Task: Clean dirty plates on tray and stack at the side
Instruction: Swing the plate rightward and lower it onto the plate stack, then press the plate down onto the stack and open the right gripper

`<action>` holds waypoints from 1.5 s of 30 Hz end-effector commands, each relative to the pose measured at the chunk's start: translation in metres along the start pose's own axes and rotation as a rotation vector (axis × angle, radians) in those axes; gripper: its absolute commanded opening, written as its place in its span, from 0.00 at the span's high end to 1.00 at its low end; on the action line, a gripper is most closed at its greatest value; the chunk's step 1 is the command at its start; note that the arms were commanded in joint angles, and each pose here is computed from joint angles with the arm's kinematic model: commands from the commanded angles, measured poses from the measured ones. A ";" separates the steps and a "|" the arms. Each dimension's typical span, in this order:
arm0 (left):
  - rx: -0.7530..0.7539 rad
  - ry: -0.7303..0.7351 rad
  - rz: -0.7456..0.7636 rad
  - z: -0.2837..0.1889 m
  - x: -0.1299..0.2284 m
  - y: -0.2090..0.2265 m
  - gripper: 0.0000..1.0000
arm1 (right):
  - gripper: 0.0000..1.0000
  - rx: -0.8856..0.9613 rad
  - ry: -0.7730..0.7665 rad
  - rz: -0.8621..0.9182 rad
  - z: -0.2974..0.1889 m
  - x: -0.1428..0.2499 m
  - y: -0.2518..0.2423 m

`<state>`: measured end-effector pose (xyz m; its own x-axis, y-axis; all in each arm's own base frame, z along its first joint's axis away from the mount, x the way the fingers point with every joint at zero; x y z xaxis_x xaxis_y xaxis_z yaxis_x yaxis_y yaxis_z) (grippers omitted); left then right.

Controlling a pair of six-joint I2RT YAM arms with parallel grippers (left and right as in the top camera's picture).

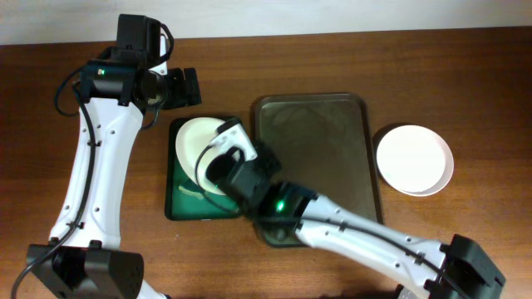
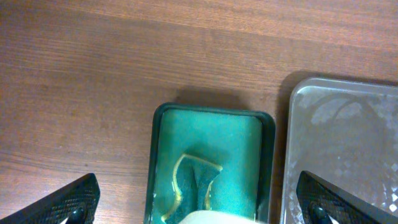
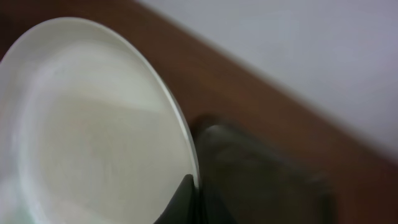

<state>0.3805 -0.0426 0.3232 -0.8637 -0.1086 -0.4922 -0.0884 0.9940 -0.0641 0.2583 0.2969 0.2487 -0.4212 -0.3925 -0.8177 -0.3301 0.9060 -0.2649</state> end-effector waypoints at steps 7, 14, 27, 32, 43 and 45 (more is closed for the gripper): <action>0.011 -0.020 -0.008 -0.007 -0.002 0.000 0.01 | 0.96 -0.426 0.350 0.528 0.041 0.019 -0.073; 0.011 -0.020 -0.008 -0.007 -0.002 0.000 0.01 | 0.96 -0.471 0.479 0.863 0.045 0.049 -0.192; 0.011 -0.020 -0.009 -0.007 -0.002 0.000 0.01 | 0.96 0.198 0.695 1.402 -0.063 0.222 -0.409; 0.011 -0.020 -0.008 -0.007 -0.002 0.000 0.01 | 0.96 0.325 0.773 1.467 -0.078 0.253 -0.412; 0.011 -0.020 -0.008 -0.007 -0.002 0.000 0.01 | 0.41 0.265 0.814 1.349 -0.045 0.253 -0.383; 0.011 -0.020 -0.008 -0.007 -0.002 0.000 0.01 | 0.38 0.242 0.821 1.317 -0.039 0.248 -0.377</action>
<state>0.3805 -0.0426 0.3232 -0.8637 -0.1086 -0.4922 -0.0884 0.9940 -0.0641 0.2424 -0.1572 0.1624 -0.6164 0.7864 -0.0406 0.7534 0.6040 0.2600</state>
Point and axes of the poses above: each gripper's point midway between its finger pads, its own z axis out along the fingers, its own y axis along the line the jaws close on, x = y × z, the point moved 9 cm from there along -z, back along the fingers, and after that the axes turned 1 degree about z, right-handed, at the moved point
